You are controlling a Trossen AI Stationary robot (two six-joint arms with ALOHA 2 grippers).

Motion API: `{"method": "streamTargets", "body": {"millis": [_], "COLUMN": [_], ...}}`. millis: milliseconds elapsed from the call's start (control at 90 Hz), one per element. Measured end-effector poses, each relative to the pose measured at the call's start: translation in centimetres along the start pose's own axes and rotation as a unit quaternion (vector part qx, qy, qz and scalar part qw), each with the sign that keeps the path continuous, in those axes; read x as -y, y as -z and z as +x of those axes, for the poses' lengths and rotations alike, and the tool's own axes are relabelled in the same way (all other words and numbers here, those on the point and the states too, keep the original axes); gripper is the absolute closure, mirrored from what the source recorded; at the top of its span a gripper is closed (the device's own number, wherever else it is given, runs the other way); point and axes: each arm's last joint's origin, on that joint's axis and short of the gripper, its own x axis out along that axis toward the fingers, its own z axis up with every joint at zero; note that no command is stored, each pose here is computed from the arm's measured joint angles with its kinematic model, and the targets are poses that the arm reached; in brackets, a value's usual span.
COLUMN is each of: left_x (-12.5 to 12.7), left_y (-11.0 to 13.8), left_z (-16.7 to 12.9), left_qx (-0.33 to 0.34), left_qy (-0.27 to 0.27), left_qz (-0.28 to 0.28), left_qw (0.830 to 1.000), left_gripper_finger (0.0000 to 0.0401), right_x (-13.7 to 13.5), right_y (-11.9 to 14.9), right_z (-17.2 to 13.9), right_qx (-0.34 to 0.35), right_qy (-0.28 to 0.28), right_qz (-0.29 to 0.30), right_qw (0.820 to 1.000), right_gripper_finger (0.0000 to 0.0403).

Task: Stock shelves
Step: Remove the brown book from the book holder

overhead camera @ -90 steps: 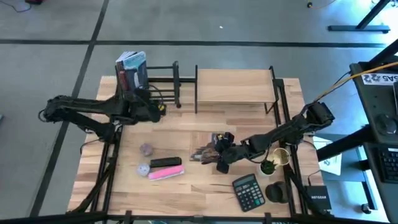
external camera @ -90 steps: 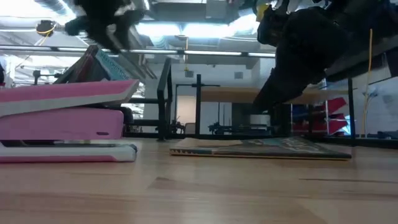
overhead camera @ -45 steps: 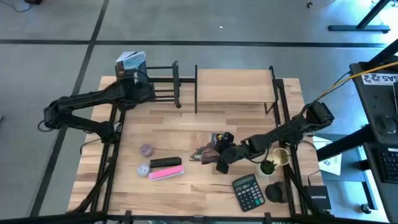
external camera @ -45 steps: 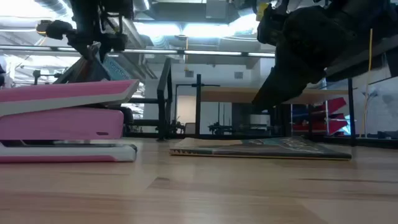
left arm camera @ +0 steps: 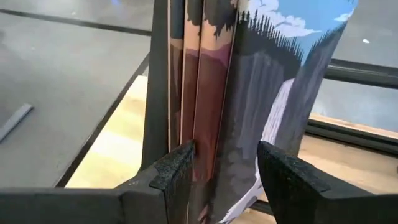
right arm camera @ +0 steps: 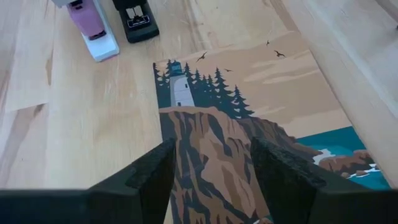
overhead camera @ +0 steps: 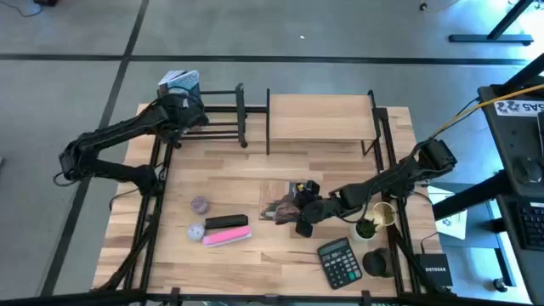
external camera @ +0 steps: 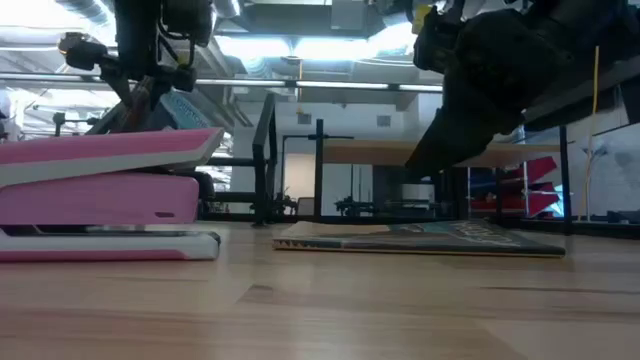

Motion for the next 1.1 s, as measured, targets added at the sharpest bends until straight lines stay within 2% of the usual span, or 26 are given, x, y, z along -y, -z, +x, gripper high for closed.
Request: {"method": "streamTargets", "body": {"millis": [133,378,733,1100], "left_x": [0.3,1.6,1.7,2.2], "left_y": [-0.2,0.0,0.4,1.2], "left_z": [0.1,-0.6,-1.2,-2.6], "left_qx": [-0.003,-0.016,0.002,0.030], "left_qy": [0.013,0.077,0.081,0.115], "left_qz": [0.002,0.007,0.019,0.125], "left_qw": [1.000,0.997,0.997,0.985], "left_gripper_finger": [0.0224,0.0203,0.0203,0.0203], "right_x": [0.0,0.0,0.0,0.0], "right_y": [0.0,0.0,0.0,0.0], "right_z": [0.0,0.0,0.0,0.0], "right_qx": [0.000,0.000,0.001,0.002], "right_qy": [0.000,0.000,0.001,0.001], "right_qz": [-0.001,-0.003,-0.010,-0.012], "right_qw": [1.000,1.000,1.000,1.000], "right_gripper_finger": [0.0208,0.0208,0.0208,0.0208]}}
